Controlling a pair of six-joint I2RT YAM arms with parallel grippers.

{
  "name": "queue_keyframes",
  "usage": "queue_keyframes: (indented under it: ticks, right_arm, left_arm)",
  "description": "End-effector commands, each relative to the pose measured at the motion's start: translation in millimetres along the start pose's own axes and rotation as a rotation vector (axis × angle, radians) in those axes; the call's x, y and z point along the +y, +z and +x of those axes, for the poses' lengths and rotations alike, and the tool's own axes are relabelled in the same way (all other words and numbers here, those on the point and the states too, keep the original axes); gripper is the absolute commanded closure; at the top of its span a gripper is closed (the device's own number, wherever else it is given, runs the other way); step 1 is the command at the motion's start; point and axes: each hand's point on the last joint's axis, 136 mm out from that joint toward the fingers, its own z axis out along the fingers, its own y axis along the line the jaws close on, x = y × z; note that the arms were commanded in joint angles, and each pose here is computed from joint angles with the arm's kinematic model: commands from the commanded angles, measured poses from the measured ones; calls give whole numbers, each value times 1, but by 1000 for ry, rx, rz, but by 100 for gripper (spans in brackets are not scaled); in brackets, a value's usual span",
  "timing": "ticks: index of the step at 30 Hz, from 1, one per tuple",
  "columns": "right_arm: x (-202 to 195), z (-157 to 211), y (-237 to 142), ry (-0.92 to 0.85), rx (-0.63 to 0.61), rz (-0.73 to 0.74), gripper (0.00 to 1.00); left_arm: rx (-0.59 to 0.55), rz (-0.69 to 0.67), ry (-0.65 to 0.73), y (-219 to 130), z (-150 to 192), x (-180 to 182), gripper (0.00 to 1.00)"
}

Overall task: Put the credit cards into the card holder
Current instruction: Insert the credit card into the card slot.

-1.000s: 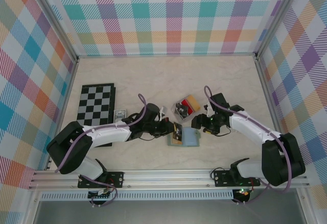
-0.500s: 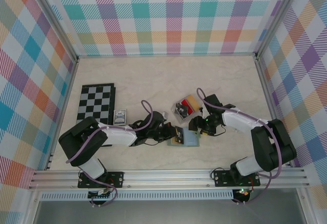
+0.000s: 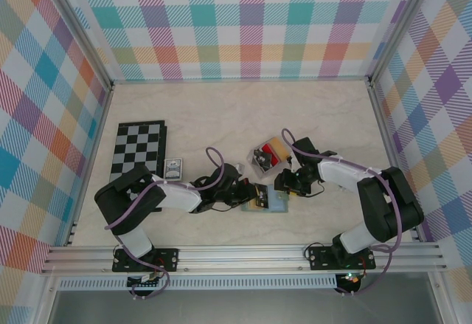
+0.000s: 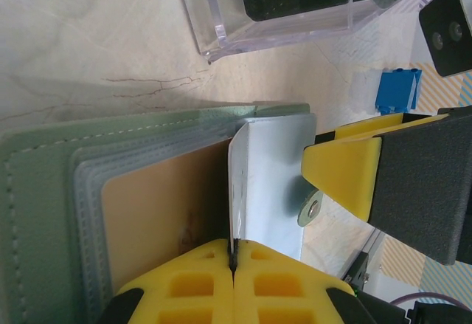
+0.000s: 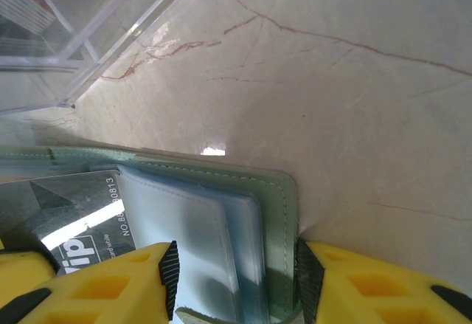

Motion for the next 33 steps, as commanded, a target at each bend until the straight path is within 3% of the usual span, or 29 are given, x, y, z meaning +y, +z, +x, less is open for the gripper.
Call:
queue_keyframes:
  ticks: [1, 9, 17, 24, 33]
  right_arm:
    - [0, 12, 13, 4, 46, -20, 53]
    - [0, 14, 16, 38, 47, -35, 52]
    - [-3, 13, 12, 54, 37, -16, 52]
    - [-9, 12, 3, 51, 7, 36, 51]
    - [-9, 18, 1, 44, 28, 31, 53]
  left_arm:
    - [14, -58, 3, 2, 10, 13, 100]
    - [56, -17, 23, 20, 13, -2, 98]
    - [101, -40, 63, 26, 19, -6, 87]
    - [84, -144, 102, 11, 16, 4, 73]
    - [106, -194, 153, 10, 16, 5, 89]
